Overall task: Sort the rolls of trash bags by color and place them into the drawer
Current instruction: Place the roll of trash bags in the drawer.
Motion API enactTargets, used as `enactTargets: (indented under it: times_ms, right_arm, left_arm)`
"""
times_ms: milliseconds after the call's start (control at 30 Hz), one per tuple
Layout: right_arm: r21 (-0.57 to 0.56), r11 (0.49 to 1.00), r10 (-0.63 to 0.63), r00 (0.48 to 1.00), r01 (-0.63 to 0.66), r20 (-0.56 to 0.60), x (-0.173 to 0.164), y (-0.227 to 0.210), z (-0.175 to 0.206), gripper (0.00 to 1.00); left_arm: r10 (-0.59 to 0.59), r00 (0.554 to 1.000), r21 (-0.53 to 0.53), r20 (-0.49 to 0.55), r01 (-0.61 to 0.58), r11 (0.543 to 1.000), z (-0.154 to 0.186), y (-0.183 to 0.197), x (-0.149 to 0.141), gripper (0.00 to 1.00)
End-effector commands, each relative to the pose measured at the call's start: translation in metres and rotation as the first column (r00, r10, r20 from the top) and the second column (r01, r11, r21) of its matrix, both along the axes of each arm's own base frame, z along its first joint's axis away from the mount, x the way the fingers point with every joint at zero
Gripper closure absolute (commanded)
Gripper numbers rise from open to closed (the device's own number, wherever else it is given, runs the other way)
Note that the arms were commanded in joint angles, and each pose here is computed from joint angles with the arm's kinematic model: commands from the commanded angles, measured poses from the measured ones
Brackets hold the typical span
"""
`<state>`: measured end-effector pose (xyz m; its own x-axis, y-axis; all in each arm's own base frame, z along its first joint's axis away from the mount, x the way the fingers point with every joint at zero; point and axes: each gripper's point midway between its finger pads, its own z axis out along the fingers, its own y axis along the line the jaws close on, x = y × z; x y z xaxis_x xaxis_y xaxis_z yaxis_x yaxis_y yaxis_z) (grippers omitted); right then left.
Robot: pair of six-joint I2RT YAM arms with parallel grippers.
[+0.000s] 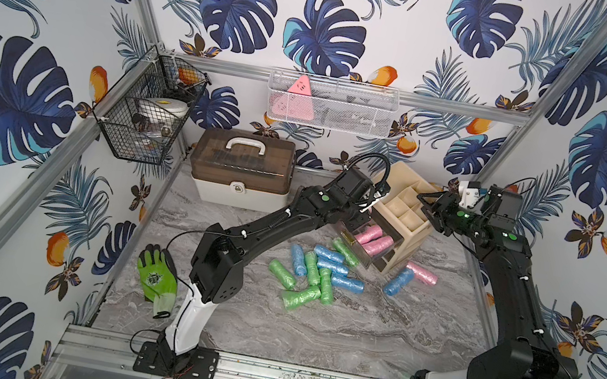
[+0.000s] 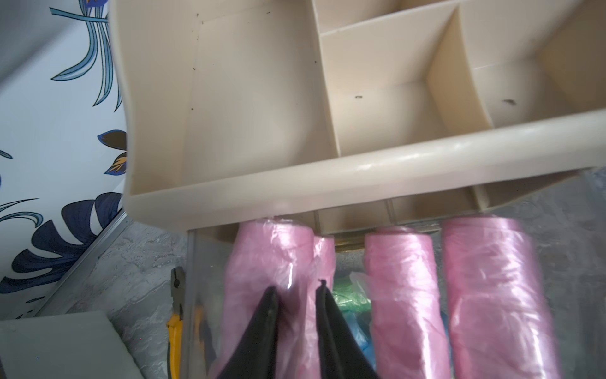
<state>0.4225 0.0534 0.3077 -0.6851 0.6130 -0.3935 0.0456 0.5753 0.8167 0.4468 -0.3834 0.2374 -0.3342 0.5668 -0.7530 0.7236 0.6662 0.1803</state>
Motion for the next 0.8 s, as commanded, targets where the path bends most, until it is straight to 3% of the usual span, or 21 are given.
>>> enactTargets:
  times_ms: [0, 233, 467, 767]
  right_arm:
    - [-0.012, 1.0, -0.002, 1.0, 0.002, 0.021, 0.0, -0.001, 0.006, 0.48]
    - [-0.02, 1.0, -0.004, 1.0, 0.004, 0.019, -0.001, -0.002, 0.005, 0.47]
    - [-0.025, 1.0, -0.012, 1.0, 0.013, 0.024, 0.002, -0.003, 0.011, 0.47]
    - [-0.097, 0.994, -0.045, 0.997, 0.05, 0.057, 0.0, -0.013, 0.039, 0.43]
  left_arm:
    - [0.036, 0.999, 0.028, -0.011, -0.036, 0.999, -0.004, 0.005, 0.005, 0.73]
    - [0.061, 0.998, 0.024, -0.03, -0.06, 0.998, -0.007, 0.001, 0.011, 0.71]
    - [-0.018, 0.995, -0.023, -0.097, 0.016, 1.0, -0.01, -0.007, -0.008, 0.71]
    - [-0.026, 1.0, -0.161, 0.013, 0.027, 0.987, 0.064, -0.005, -0.007, 0.51]
